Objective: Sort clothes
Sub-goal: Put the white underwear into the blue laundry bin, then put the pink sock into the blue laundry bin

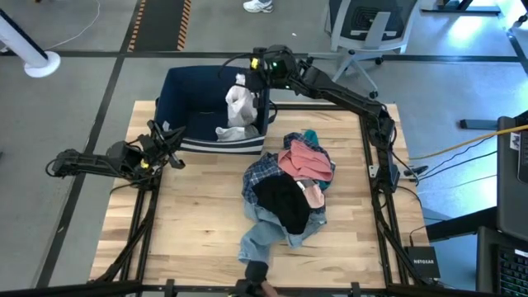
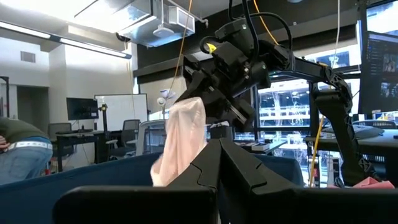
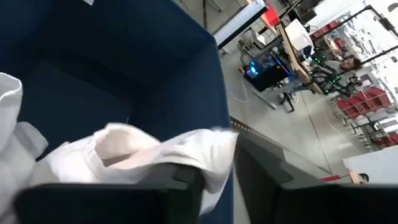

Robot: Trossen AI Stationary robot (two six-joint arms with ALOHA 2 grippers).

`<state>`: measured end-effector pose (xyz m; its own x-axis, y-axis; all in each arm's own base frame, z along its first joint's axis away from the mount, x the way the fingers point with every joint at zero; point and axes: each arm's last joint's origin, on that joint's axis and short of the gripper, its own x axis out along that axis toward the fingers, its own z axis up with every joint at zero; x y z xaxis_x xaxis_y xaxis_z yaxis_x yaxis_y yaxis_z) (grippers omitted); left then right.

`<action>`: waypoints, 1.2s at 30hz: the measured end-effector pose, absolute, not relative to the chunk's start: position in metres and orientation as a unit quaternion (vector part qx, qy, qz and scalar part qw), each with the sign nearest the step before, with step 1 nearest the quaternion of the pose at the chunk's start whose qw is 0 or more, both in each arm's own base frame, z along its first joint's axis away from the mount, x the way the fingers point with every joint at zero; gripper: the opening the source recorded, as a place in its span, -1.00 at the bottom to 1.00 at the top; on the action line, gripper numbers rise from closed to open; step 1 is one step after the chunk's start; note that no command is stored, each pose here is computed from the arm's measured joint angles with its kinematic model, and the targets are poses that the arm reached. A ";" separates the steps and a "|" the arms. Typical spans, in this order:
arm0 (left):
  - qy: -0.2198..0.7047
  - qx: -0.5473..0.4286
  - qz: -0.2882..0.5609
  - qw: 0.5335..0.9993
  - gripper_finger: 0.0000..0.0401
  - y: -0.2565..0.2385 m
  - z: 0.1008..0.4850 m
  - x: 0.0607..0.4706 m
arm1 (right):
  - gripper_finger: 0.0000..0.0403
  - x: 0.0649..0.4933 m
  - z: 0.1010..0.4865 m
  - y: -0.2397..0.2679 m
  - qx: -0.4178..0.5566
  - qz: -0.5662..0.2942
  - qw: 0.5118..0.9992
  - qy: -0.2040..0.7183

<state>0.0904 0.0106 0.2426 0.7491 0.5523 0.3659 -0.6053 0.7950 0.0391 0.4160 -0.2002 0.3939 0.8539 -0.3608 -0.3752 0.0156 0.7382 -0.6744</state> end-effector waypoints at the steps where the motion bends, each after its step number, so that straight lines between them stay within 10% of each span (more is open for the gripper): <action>1: -0.170 0.078 0.311 0.932 -0.99 0.011 0.243 0.090 | -0.42 0.416 0.393 -0.200 -0.346 -0.103 0.898 0.252; 9: -0.170 0.078 0.311 0.932 -0.99 0.011 0.243 0.090 | -0.01 0.392 0.424 -0.181 -0.380 -0.069 0.863 0.326; 36: -0.169 0.078 0.310 0.932 -0.99 0.011 0.242 0.091 | 0.01 0.360 0.433 -0.055 -0.401 0.058 0.791 0.459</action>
<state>0.0906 0.0106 0.2423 0.7502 0.5522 0.3636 -0.6049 0.7953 0.0404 0.3600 -0.0554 0.4332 0.5726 -0.2762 -0.7719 -0.4595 0.6717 -0.5811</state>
